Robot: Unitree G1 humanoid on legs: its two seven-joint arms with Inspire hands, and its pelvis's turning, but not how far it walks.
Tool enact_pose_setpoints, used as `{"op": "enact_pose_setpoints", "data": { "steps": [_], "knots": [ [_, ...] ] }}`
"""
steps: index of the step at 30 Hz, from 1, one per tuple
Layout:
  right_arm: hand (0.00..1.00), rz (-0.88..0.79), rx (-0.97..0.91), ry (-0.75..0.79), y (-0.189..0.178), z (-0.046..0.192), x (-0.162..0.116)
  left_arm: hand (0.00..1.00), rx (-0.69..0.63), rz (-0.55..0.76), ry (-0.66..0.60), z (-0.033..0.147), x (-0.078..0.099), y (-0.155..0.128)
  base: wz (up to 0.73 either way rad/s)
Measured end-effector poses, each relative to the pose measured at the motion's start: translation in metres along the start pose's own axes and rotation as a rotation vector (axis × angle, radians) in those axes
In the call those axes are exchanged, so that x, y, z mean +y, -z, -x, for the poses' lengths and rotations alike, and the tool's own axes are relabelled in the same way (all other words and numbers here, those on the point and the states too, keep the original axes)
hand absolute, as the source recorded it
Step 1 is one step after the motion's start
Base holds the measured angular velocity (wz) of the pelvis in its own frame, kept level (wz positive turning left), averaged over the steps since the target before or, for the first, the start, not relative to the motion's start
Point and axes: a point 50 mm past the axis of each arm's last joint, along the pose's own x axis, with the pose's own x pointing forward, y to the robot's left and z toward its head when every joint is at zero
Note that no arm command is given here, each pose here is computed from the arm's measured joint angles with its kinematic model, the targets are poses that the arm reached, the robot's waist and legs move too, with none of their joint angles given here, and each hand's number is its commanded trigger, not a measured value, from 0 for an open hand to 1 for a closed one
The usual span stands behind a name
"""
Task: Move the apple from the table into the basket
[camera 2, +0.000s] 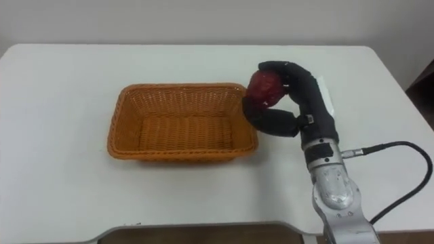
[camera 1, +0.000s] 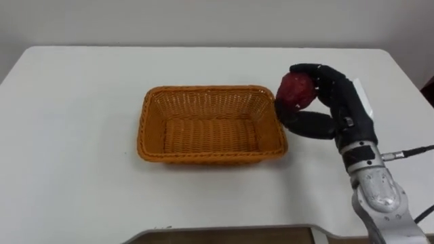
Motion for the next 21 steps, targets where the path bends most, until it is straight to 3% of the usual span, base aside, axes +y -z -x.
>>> {"op": "enact_pose_setpoints", "data": {
  "steps": [15,16,17,18,21],
  "knots": [
    [1.00,-0.001,-0.106,-0.159,-0.024,-0.010,0.030,0.00,-0.002,-0.005,0.006,-0.002,0.001,-0.006,0.04],
    [0.77,-0.002,-0.107,-0.179,-0.025,-0.010,0.033,0.00,-0.004,-0.008,0.008,-0.002,0.000,-0.007,0.06],
    [0.15,-0.002,-0.107,-0.188,-0.025,-0.011,0.034,0.00,-0.005,-0.009,0.009,-0.002,0.000,-0.008,0.00],
    [0.00,-0.001,-0.102,-0.201,-0.025,-0.011,0.035,0.00,-0.005,-0.010,0.011,-0.002,0.000,-0.008,0.00],
    [0.00,0.001,-0.088,-0.222,-0.025,-0.013,0.039,0.00,-0.001,-0.012,0.008,-0.002,0.000,-0.008,0.04]
  ]
}}
